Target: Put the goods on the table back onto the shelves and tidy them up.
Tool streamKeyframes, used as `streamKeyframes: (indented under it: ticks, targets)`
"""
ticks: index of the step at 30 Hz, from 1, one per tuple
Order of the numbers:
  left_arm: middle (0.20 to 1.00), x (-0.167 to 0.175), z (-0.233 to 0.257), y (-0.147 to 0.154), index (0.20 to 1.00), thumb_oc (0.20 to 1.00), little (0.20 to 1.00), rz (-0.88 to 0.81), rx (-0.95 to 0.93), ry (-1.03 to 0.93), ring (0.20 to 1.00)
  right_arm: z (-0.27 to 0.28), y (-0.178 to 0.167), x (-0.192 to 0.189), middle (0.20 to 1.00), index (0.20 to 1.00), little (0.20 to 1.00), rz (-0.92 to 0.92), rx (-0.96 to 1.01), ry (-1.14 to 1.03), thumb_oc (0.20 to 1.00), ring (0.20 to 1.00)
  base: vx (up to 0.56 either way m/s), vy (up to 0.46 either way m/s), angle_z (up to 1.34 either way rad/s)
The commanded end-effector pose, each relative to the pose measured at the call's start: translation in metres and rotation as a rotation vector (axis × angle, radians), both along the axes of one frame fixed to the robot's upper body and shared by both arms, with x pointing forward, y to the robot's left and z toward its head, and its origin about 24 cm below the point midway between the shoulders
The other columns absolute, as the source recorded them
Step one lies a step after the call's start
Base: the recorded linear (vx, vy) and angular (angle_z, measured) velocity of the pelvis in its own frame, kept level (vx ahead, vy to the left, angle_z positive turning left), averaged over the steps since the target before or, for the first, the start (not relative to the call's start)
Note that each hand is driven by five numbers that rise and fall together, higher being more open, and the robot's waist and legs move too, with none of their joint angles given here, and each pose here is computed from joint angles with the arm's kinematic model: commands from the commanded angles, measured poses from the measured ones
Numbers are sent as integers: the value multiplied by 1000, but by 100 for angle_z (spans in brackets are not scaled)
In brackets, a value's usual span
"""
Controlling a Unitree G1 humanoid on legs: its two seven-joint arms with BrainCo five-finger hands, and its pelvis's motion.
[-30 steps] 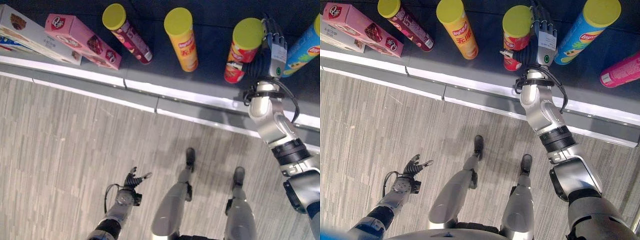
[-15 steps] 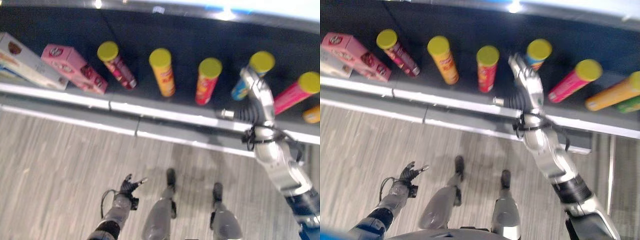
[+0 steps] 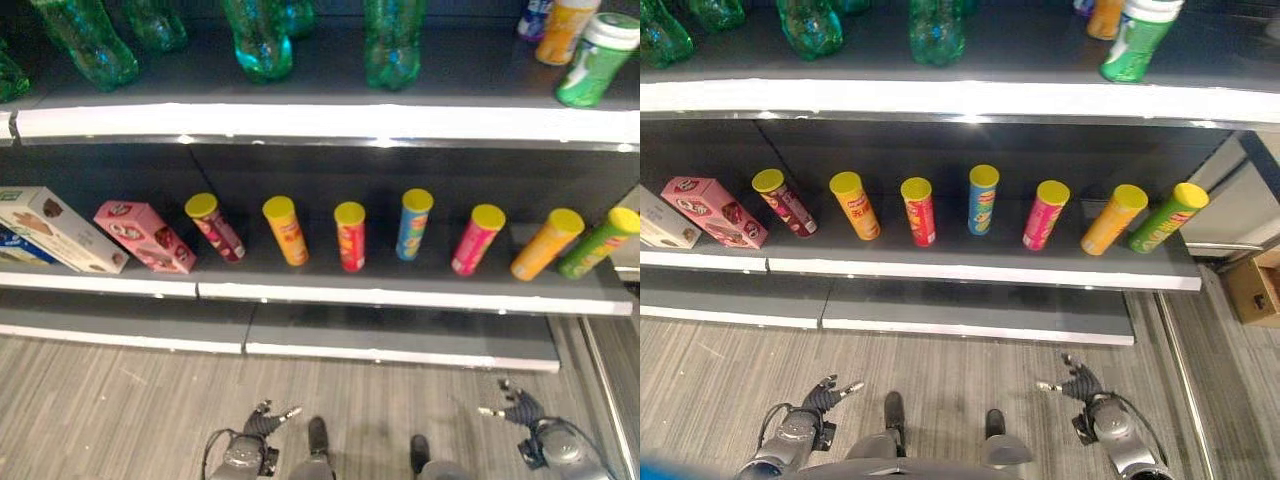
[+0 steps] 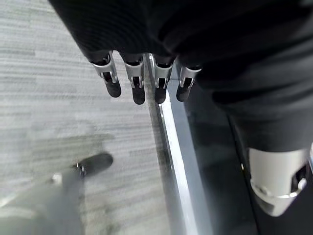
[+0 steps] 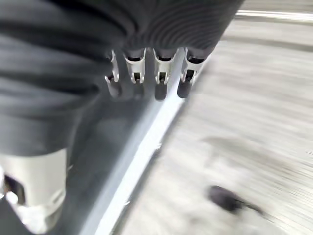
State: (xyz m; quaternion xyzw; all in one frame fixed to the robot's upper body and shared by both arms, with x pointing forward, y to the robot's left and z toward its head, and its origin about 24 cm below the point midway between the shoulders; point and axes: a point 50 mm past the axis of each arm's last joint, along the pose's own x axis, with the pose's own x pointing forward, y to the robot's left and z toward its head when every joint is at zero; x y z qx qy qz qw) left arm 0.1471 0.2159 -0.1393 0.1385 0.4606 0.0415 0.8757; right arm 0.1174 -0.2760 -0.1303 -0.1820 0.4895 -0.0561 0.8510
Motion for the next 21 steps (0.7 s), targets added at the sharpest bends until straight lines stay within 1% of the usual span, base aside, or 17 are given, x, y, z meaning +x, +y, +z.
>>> streamKeyframes:
  ticks: [1,2,3,5,11,14,15,17,21]
  targets:
    - [1000,37,18,12,1000,1000,1000,-3,28,-108,1000,8,-1,21,1000,1000,1000,-73,-5,-89,1000,1000,-145,-137,37]
    - [1000,37,18,12,1000,1000,1000,-3,28,-108,1000,8,-1,21,1000,1000,1000,-73,-5,-89,1000,1000,-125,-109,27]
    - [1000,30,14,13,1000,1000,1000,25,11,-86,1000,-4,-5,1,1000,1000,1000,-98,-23,30,1000,1000,-165,-138,22]
    - [1000,25,12,17,1000,1000,1000,46,0,-70,1000,-7,-7,-6,1000,1000,1000,-87,-33,75,1000,1000,-135,-95,5]
    - [1000,7,2,22,1000,1000,1000,65,-3,7,1000,-11,-5,-9,1000,1000,1000,-82,-31,117,1000,1000,-50,9,7]
    - [1000,-4,-4,17,1000,1000,1000,50,-12,54,1000,-16,1,-19,1000,1000,1000,-79,-9,148,1000,1000,51,121,-4]
    - [1000,-5,-6,13,1000,1000,1000,20,-5,64,1000,-20,6,-24,1000,1000,1000,-109,11,161,1000,1000,33,159,18]
    - [1000,-5,-6,10,1000,1000,1000,7,-6,70,1000,-22,11,-27,1000,1000,1000,-107,24,174,1000,1000,52,172,0]
    - [1000,-5,-7,9,1000,1000,1000,-2,0,70,1000,-23,16,-23,1000,1000,1000,-109,32,164,1000,1000,15,166,-15]
